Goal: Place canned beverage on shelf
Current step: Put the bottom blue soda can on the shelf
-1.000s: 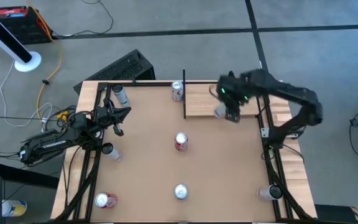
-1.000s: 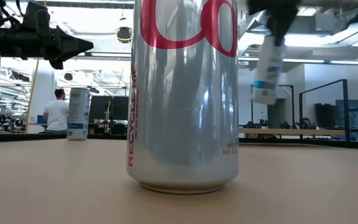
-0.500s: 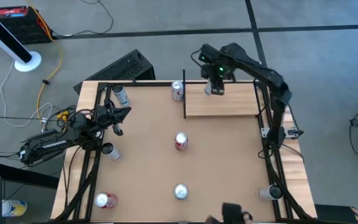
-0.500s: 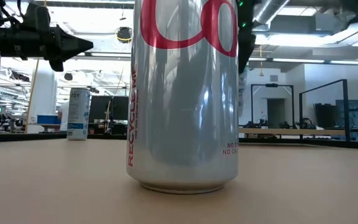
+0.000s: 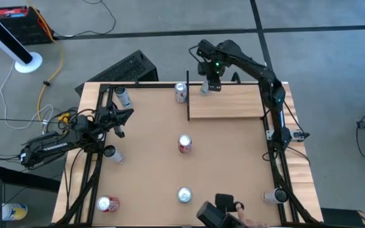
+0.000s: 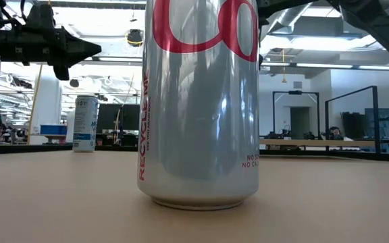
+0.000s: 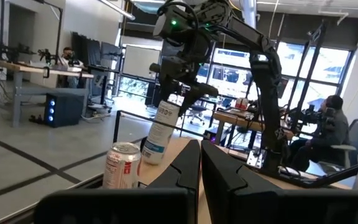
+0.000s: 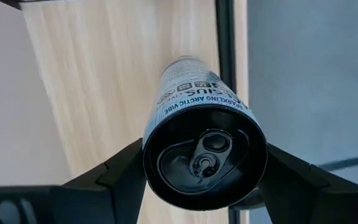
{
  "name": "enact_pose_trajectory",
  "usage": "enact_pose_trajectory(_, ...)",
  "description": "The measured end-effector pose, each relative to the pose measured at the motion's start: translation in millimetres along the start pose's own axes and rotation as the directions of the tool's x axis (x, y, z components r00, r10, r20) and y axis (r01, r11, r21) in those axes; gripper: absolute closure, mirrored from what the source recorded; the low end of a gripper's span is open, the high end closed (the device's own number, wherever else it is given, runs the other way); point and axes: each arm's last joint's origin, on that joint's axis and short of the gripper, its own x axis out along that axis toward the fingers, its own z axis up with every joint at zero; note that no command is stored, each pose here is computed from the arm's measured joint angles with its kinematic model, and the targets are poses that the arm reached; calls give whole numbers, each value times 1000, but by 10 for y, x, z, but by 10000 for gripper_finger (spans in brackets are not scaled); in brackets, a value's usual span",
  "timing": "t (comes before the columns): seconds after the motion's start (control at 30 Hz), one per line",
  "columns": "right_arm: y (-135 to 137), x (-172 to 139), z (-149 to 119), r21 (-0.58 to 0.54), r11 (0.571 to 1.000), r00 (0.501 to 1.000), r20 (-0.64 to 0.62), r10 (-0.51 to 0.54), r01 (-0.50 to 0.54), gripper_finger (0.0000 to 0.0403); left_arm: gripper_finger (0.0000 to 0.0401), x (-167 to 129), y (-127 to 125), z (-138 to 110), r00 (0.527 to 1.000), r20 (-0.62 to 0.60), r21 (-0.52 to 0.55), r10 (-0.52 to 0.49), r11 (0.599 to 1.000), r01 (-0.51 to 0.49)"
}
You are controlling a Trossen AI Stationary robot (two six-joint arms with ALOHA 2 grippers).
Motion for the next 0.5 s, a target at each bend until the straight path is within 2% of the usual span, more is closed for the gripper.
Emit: enact_pose_trajectory(0.5,116,-9,21,-21,997,997,-9,71,-71,113,401,0,1,-3,1000,-3,22,3,1000,-3)
